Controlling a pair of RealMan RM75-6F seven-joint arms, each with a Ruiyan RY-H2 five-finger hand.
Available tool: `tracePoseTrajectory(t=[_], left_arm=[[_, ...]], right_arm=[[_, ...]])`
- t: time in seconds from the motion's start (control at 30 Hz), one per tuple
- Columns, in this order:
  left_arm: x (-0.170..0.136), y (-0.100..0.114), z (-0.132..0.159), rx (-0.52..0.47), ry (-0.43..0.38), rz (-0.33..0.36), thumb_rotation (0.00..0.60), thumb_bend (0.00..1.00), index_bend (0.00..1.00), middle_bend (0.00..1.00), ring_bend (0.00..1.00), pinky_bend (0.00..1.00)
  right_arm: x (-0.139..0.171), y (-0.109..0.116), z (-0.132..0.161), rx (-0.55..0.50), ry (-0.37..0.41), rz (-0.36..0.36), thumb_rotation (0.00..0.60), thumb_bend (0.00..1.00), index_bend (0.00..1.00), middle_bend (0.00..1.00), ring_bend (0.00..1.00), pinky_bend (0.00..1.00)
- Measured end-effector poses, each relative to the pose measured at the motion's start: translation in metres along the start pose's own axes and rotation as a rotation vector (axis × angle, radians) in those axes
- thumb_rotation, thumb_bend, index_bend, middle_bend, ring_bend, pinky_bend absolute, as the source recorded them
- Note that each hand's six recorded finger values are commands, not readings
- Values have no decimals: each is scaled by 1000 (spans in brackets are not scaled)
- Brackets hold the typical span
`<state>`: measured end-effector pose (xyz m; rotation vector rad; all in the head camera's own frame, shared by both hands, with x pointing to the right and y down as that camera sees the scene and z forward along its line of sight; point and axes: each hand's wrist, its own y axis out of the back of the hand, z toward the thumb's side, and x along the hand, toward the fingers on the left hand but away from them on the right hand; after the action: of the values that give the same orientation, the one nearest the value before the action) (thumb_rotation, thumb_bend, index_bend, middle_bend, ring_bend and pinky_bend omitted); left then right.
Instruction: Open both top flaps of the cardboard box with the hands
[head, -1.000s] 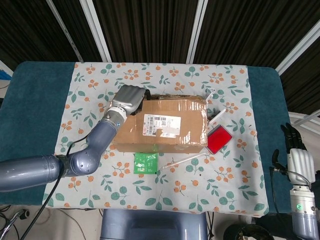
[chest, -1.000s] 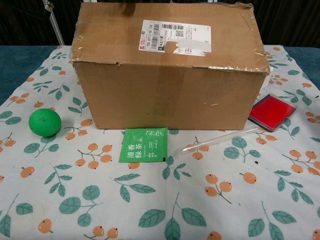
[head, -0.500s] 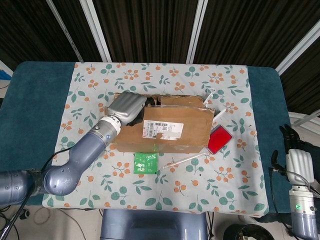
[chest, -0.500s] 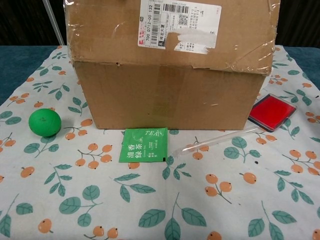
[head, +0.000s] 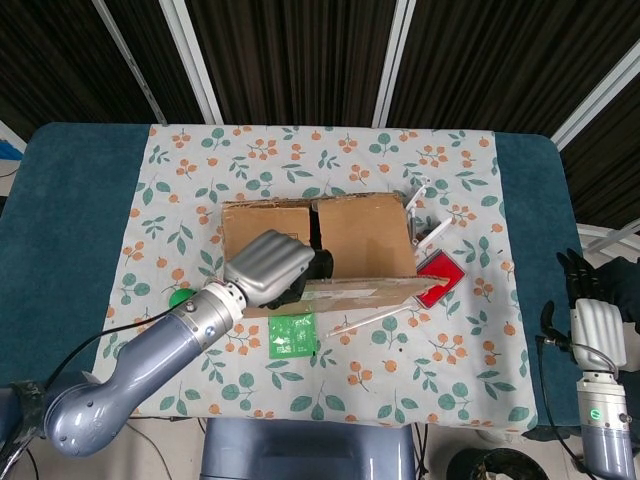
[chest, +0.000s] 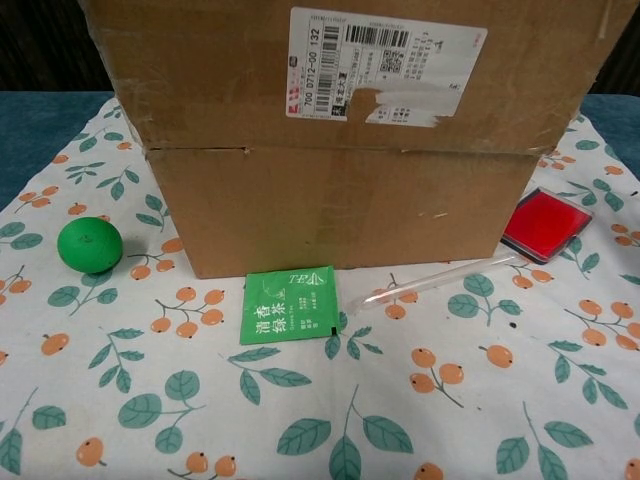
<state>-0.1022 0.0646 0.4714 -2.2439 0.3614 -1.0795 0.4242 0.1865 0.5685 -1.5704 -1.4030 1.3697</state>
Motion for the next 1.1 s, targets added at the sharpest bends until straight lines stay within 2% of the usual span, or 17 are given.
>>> tracePoseTrajectory(t=[0.2,0.5,0.6,0.67,0.77,0.87,0.97,1.1], left_arm=[[-12,-24,2,15,-24,-73,600,1000,351,519,441,500],[-20,-33,5,20,-47,-89,600,974,340,513,434,494],[-22,-33,0,26,-41,-79,600,812,302,459,386,445],[-23,-32,-5,29,-28,-62,600,634,232,347,288,354],[-26,-28,-18,50,1,-10,600,462,131,188,134,205],[-32,-23,-36,95,38,70,600,324,59,94,44,98],[-43,-19,-57,154,80,162,600,204,25,50,15,69],[-67,-22,-93,215,164,287,600,139,0,4,0,42]], right_arm=[[0,0,1,-3,2,-1,600,704,0,0,0,254],[0,0,1,-5,1,0,600,704,0,0,0,254],[0,1,0,-4,-1,-2,600,704,0,0,0,254],[0,2,0,-3,-1,-5,600,703,0,0,0,254],[0,3,-1,-8,-4,-8,600,692,0,0,0,254],[-1,5,0,-7,-3,-15,600,654,0,0,0,254],[-2,9,1,-3,0,-27,600,580,0,0,0,254],[-3,12,3,-9,-2,-34,600,526,0,0,0,254]])
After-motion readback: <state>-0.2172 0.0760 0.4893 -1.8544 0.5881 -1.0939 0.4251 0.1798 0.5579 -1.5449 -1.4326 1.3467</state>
